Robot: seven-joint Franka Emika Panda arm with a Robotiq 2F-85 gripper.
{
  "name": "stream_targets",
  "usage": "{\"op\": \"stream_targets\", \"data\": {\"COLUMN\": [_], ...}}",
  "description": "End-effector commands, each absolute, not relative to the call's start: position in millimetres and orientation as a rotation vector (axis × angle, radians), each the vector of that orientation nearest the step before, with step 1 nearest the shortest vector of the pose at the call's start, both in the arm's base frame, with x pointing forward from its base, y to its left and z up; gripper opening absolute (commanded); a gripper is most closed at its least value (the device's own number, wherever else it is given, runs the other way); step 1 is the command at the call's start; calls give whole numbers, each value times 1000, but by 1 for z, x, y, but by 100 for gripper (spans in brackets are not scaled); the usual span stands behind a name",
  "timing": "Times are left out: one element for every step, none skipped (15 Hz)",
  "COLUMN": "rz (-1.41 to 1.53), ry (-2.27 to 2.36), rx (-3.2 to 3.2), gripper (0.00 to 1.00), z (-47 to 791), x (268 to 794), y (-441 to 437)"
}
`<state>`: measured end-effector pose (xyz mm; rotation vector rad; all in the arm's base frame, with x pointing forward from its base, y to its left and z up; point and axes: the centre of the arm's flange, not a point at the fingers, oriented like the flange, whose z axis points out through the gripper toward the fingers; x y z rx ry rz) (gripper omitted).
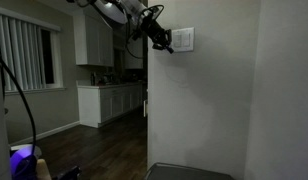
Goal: Turn off the left light switch on the wall
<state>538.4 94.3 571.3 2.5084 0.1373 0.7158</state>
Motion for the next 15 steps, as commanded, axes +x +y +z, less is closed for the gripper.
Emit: {"op": "stream_targets", "data": {"rz": [521, 488, 464, 444, 431, 420, 414, 403, 393, 434, 427, 424, 423, 423, 423], "ry": [189, 191, 192, 190, 193, 194, 199, 206, 214, 174, 179, 181, 181, 181, 182], "rx": [2517, 2528, 2536, 2548, 2559, 2569, 2583, 2591, 2599, 2577, 2583, 2584, 2584, 2585, 2584], "gripper": [0, 0, 0, 0, 0, 0, 0, 5, 28, 5, 7, 11, 17, 25, 27], "z": [577, 575, 573, 571, 570, 568, 567, 565, 564, 564, 562, 562, 561, 561, 561], "x": [508, 503, 499, 496, 494, 492, 491, 491, 490, 503, 502, 502, 502, 502, 502], "y": [81, 76, 72, 68, 65, 63, 61, 60, 59, 67, 66, 65, 65, 65, 65]}}
